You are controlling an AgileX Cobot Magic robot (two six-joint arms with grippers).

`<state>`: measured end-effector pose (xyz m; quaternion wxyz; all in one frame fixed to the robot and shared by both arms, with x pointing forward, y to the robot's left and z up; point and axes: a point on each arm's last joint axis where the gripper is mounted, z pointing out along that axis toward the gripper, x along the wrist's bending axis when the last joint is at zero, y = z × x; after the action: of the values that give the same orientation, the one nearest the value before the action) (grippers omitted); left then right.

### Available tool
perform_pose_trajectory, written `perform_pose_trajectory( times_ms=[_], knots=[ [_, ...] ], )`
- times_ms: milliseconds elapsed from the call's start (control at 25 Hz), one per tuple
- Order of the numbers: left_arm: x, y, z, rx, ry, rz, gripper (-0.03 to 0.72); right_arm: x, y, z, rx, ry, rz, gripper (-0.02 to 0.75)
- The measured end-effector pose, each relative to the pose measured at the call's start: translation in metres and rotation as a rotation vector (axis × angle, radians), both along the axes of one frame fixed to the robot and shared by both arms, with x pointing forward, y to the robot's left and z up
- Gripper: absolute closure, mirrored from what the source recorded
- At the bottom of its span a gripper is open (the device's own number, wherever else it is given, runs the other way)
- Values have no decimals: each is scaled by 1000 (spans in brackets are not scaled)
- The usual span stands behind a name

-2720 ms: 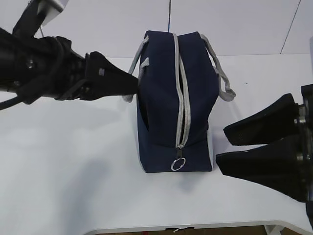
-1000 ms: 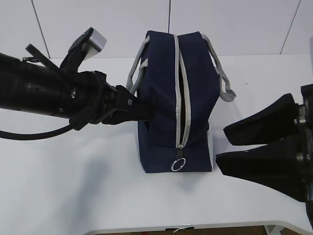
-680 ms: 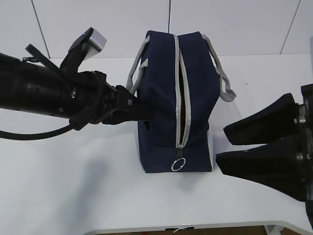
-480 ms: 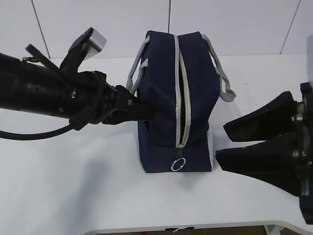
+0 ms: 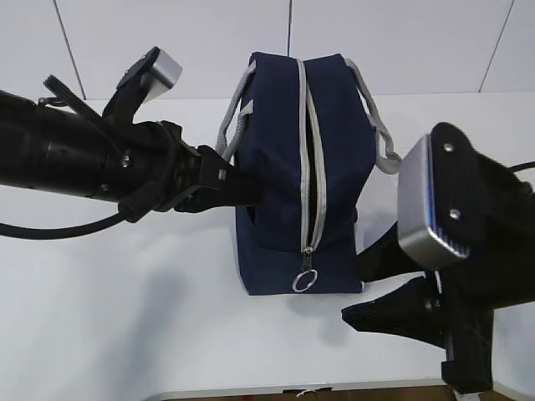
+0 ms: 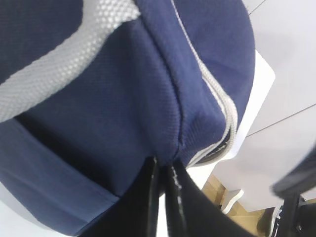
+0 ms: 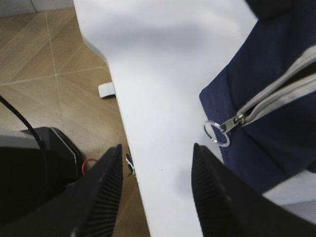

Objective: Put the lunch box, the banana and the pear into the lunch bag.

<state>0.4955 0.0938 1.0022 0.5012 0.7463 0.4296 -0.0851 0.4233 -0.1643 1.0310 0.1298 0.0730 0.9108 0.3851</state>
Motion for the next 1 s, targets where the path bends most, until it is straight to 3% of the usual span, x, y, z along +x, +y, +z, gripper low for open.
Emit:
perform_pose_trajectory(
  times_ms=[400, 840, 1000],
  knots=[
    [0, 0, 0, 0, -1, -1, 706, 17, 5, -18, -26, -13, -21, 350],
    [-1, 0, 0, -4, 1, -7, 706, 1, -1, -47, 42, 133, -141, 350],
    [-2, -1, 1, -13, 6, -22, 706, 2, -2, -51, 75, 98, -171, 350]
  ],
)
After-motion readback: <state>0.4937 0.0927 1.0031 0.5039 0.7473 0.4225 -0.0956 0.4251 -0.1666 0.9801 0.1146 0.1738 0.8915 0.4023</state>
